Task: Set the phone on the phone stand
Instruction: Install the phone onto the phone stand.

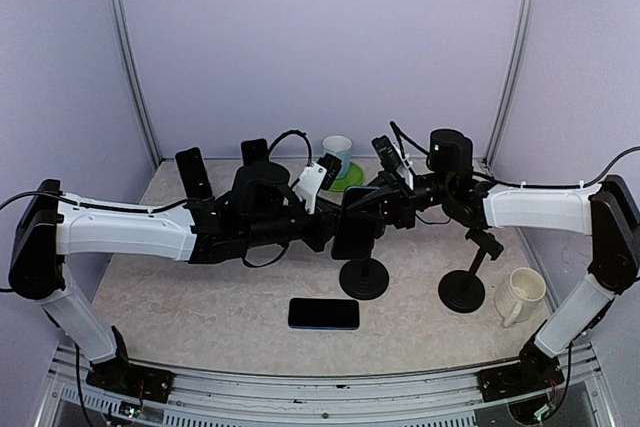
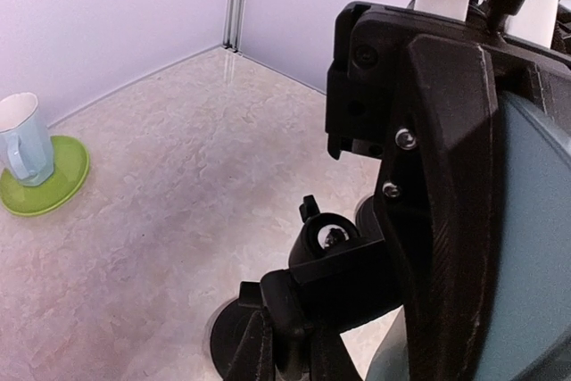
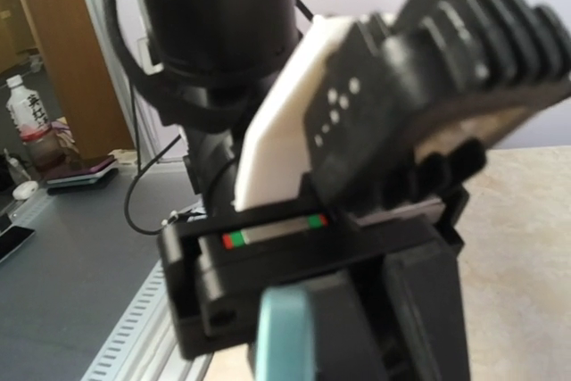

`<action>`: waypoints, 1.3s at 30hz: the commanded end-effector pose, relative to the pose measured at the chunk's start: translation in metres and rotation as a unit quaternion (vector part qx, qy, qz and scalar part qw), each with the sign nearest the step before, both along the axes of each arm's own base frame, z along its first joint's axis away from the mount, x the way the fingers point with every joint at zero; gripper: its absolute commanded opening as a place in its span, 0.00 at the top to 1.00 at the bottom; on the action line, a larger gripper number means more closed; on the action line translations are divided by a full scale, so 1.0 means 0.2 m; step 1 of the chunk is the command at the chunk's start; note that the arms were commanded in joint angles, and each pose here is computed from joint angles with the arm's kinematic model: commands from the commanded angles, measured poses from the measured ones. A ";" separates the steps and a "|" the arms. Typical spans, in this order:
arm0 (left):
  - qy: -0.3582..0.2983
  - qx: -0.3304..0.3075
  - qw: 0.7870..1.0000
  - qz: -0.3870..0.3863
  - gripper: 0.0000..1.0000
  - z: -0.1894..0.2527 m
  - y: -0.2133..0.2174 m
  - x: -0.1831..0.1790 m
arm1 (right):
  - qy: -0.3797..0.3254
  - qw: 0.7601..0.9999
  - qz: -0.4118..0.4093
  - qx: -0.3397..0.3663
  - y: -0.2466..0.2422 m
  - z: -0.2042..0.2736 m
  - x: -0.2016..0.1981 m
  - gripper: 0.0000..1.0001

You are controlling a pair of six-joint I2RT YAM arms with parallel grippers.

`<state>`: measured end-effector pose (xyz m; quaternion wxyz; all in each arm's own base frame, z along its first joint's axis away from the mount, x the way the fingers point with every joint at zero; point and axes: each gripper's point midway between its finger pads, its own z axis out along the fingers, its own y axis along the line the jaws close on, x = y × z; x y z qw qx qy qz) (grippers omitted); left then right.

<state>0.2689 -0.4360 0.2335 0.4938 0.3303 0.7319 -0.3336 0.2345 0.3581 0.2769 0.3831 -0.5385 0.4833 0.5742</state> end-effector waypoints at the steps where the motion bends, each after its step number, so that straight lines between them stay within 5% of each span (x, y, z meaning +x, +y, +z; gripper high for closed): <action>1: -0.040 -0.051 0.998 0.004 1.00 0.25 0.06 -0.01 | 0.011 0.997 -0.075 -0.016 -0.11 -0.03 0.14 1.00; 39: -0.042 -0.046 0.997 0.046 1.00 0.28 0.14 0.05 | 0.009 0.955 -0.272 -0.120 -0.24 -0.16 0.49 1.00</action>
